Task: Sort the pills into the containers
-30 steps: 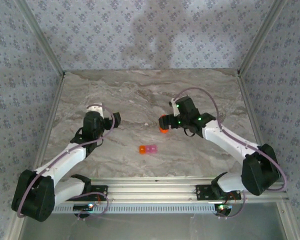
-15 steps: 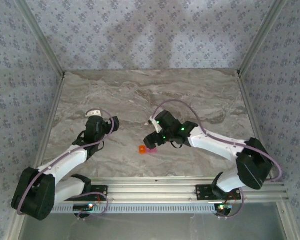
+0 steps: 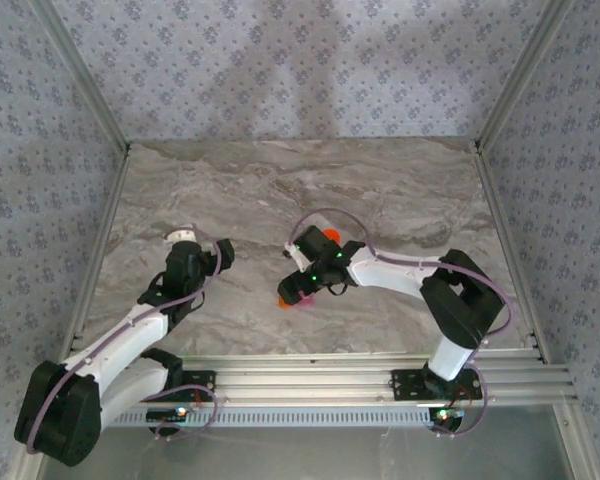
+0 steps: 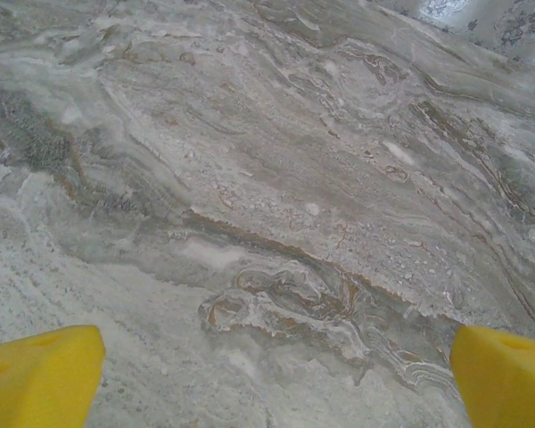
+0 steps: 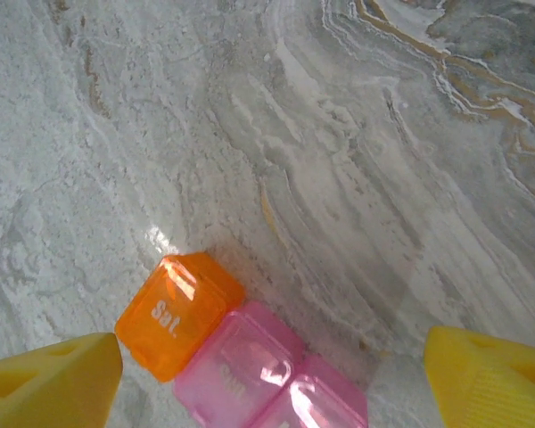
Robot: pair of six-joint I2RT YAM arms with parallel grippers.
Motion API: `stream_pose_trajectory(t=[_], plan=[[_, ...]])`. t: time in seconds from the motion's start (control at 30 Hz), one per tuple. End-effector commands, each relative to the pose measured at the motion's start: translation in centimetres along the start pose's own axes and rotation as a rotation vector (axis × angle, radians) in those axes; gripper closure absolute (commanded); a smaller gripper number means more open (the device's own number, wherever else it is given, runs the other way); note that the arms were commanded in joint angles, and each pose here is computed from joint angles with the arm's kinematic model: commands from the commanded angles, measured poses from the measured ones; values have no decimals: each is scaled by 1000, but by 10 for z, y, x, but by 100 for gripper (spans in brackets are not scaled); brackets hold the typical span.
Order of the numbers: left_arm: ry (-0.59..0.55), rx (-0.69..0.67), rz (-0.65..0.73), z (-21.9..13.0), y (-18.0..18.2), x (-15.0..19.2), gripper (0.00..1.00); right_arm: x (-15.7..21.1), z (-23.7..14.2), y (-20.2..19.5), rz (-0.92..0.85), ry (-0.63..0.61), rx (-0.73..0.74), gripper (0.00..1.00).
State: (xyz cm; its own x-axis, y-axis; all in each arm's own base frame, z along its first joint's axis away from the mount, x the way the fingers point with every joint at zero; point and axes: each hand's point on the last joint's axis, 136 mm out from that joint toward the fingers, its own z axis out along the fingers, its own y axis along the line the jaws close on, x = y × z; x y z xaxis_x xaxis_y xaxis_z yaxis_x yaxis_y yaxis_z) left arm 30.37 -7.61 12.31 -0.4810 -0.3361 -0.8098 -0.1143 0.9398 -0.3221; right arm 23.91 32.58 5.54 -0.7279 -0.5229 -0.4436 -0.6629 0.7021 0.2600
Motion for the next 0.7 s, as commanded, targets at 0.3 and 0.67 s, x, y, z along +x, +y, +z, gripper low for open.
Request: stream_pose_trajectory(t=[0.3, 0.67], plan=[[0, -9, -13, -6, 5, 4, 1, 11, 10, 18, 5, 53, -98, 16], [-3, -6, 5, -6, 4, 2, 1, 39, -2, 33, -21, 99, -118, 20]])
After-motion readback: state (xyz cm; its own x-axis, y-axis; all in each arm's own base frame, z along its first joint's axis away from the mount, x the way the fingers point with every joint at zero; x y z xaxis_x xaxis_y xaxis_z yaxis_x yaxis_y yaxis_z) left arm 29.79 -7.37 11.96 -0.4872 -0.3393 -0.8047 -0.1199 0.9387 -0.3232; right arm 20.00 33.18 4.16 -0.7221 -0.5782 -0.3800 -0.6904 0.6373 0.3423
